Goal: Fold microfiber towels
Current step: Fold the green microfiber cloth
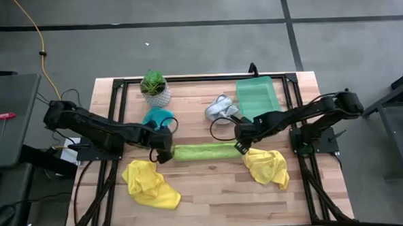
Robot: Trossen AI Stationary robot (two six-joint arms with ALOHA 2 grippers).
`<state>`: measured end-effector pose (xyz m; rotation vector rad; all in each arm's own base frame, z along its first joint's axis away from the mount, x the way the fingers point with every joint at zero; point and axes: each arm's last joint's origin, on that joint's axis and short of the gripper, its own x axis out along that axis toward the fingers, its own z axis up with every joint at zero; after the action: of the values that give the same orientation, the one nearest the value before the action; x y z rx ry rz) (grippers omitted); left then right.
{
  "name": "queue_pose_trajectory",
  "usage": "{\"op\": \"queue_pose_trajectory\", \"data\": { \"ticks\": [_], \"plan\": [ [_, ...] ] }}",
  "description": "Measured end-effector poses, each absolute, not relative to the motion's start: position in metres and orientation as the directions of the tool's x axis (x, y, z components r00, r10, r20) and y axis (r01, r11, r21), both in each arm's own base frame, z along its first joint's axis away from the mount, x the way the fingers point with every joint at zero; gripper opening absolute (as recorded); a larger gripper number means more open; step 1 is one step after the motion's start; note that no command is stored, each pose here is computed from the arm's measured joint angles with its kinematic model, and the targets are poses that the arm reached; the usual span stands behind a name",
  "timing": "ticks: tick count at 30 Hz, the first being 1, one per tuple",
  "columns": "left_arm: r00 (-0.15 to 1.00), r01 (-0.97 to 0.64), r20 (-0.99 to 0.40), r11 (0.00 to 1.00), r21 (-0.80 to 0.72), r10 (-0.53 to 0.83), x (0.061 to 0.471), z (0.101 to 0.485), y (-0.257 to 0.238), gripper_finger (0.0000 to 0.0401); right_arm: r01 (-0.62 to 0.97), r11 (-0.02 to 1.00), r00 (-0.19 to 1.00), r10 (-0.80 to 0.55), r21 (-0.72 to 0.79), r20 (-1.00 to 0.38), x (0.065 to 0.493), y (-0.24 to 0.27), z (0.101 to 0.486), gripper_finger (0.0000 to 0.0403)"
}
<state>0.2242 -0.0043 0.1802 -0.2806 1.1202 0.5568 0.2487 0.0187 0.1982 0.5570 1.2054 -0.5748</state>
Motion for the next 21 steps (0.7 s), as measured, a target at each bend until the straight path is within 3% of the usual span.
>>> {"op": "queue_pose_trajectory", "data": {
  "ticks": [5, 10, 14, 21],
  "plan": [
    [0.539, -0.505, -0.819, 0.854, -0.128, 0.196, 0.226, 0.199, -0.01, 0.0138, 0.711, 0.664, 0.308, 0.004, 0.233, -0.951, 0.218, 0.019, 0.186, 0.0218],
    [0.732, -0.358, -0.679, 0.874, -0.329, 0.045, 0.225, 0.194, -0.024, 0.014, 0.693, 0.498, 0.563, 0.078, 0.521, -0.823, 0.204, 0.019, 0.172, 0.0218],
    [0.739, -0.345, -0.673, 0.872, -0.348, 0.023, 0.219, 0.178, -0.032, 0.0136, 0.661, 0.443, 0.646, 0.074, 0.605, -0.76, 0.202, 0.019, 0.166, 0.0218],
    [0.663, -0.431, -0.746, 0.85, -0.305, 0.068, 0.208, 0.154, -0.034, 0.0122, 0.672, 0.478, 0.614, 0.067, 0.566, -0.786, 0.211, 0.02, 0.152, 0.0218]
  ]
}}
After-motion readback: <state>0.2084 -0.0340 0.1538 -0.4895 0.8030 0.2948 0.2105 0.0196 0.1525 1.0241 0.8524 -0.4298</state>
